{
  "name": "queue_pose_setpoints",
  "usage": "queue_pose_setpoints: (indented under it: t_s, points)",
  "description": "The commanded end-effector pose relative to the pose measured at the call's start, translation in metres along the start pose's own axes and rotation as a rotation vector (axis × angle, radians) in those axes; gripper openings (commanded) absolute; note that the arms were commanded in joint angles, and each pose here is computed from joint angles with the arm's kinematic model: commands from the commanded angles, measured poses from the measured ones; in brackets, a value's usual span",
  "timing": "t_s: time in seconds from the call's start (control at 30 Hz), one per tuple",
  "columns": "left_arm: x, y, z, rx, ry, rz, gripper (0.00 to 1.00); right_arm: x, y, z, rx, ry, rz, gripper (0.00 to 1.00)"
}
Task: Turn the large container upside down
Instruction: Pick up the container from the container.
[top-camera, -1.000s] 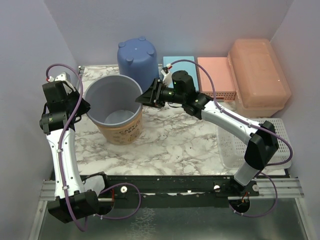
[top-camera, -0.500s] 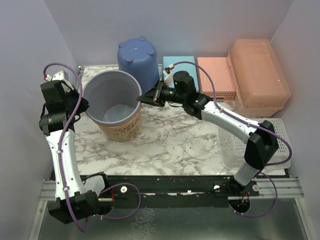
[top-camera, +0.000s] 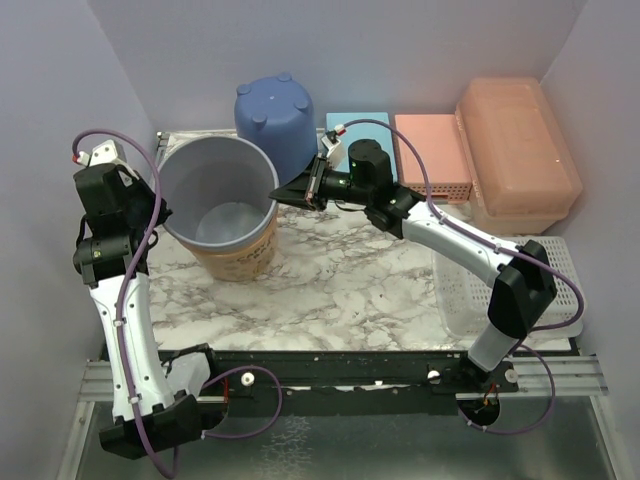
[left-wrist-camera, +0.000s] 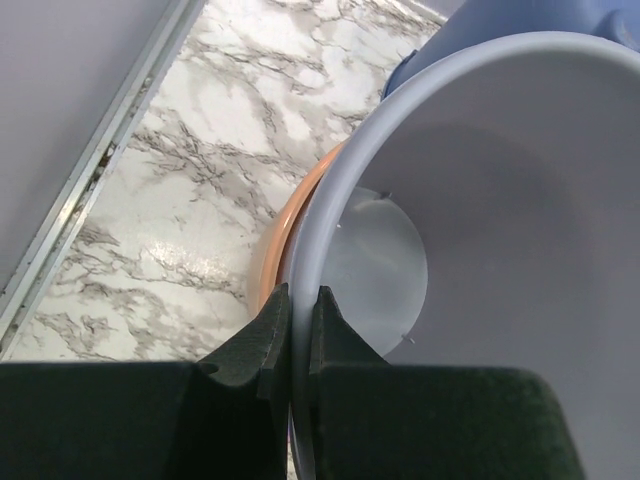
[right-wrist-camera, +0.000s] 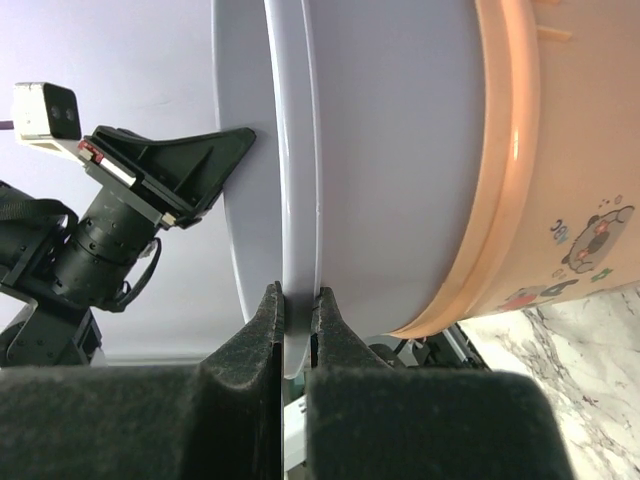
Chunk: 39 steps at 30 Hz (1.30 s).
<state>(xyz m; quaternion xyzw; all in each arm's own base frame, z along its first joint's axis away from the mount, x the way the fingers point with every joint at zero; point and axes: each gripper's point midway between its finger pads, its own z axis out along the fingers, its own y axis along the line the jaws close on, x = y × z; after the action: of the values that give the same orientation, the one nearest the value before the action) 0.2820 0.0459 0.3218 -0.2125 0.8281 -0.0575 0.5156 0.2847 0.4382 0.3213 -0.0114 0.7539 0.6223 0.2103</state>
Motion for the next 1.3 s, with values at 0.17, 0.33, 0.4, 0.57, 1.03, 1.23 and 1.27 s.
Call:
queue_pose_setpoints:
  t_s: [0.17,0.33,0.4,0.57,1.03,1.23,1.27]
  points:
    - [-0.049,-0.013,-0.030,0.010,-0.205,-0.053,0.00,0.021,0.055,0.003,-0.190,0.144,-0.121,0.00]
    - [-0.068,-0.009,-0.045,-0.023,-0.310,-0.086,0.00,0.025,0.064,0.004,-0.238,0.196,-0.152,0.01]
    - [-0.077,-0.011,-0.052,-0.021,-0.352,-0.103,0.00,0.026,0.066,0.005,-0.248,0.217,-0.177,0.01]
    - [-0.099,-0.011,-0.068,-0.031,-0.452,-0.144,0.00,0.022,0.070,0.008,-0.238,0.219,-0.220,0.01]
    - [-0.130,-0.014,-0.107,-0.037,-0.583,-0.173,0.00,0.013,0.088,0.003,-0.246,0.196,-0.302,0.01]
    - [-0.143,-0.027,-0.124,0.018,-0.618,-0.183,0.00,0.012,0.103,-0.007,-0.267,0.178,-0.327,0.01]
    - [-0.143,-0.029,-0.125,0.026,-0.619,-0.183,0.00,0.012,0.104,-0.009,-0.269,0.176,-0.331,0.01]
